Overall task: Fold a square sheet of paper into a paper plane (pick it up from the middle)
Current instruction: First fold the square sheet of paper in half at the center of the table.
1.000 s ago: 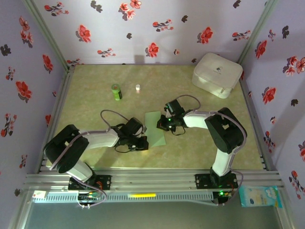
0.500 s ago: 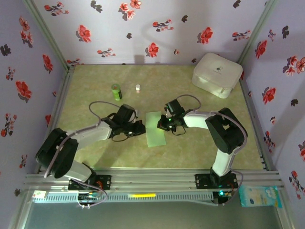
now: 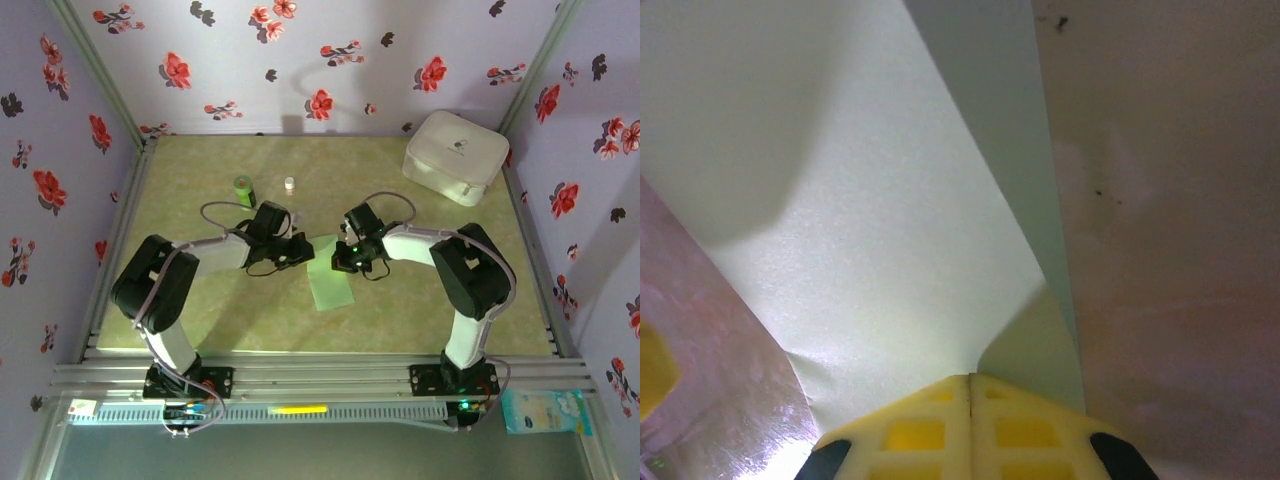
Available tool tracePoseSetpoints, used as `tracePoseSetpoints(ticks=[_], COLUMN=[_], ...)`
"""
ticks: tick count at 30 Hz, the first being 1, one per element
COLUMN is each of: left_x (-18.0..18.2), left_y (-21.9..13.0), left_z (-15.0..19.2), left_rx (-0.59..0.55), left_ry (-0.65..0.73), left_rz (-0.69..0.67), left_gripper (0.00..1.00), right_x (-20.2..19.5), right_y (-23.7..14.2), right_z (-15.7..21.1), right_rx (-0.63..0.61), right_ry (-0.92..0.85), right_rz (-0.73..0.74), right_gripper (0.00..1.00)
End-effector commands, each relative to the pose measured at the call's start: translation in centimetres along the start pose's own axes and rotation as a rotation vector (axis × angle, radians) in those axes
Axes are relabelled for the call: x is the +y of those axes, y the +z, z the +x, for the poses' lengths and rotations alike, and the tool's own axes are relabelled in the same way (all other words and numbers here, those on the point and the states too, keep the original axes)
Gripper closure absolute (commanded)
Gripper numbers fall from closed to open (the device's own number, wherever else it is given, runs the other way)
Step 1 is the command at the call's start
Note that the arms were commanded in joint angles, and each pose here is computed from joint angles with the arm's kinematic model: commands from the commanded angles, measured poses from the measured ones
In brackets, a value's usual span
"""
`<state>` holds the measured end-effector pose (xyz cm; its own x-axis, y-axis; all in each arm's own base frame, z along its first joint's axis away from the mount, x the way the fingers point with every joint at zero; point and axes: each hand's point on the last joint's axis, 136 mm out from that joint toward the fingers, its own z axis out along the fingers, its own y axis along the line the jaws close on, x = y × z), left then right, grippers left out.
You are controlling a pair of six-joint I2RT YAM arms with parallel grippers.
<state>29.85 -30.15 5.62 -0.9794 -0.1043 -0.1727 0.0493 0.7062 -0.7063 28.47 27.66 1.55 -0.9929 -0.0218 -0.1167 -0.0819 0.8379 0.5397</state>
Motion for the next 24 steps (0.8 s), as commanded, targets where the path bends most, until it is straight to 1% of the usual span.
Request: tracePoseSetpoints(ticks=[1, 7, 15, 19, 21, 24], left_x=[-1.5, -0.1, 4.1, 5.4, 5.5, 4.0], left_y=[0.2, 1.3, 3.1, 3.2, 3.0, 2.3], left_z=[-1.4, -0.9, 0.8, 1.1, 0.7, -0.5], left_rx=[-0.015, 0.020, 0.067, 0.075, 0.071, 0.052], left_ry=[0.016, 0.016, -0.005, -0.015, -0.017, -0.003], left_rz=[0.056, 0.020, -0.063, -0.093, -0.105, -0.084], left_gripper=[0.96, 0.96, 0.96, 0.96, 0.96, 0.95], right_x=[-5.6, -5.7, -5.9, -6.1, -6.3, -6.8], right_y=[1.2, 1.2, 1.3, 1.3, 1.3, 1.1], right_z=[4.2, 4.1, 4.3, 4.5, 4.6, 4.6], right_rx=[0.149, 0.143, 0.142, 0.146, 0.148, 0.152], right_ry=[0.081, 0.088, 0.105, 0.108, 0.101, 0.103], right_rz=[0.191, 0.196, 0.196, 0.205, 0.215, 0.232], right_gripper=[1.00, 1.00, 1.00, 1.00, 1.00, 1.00])
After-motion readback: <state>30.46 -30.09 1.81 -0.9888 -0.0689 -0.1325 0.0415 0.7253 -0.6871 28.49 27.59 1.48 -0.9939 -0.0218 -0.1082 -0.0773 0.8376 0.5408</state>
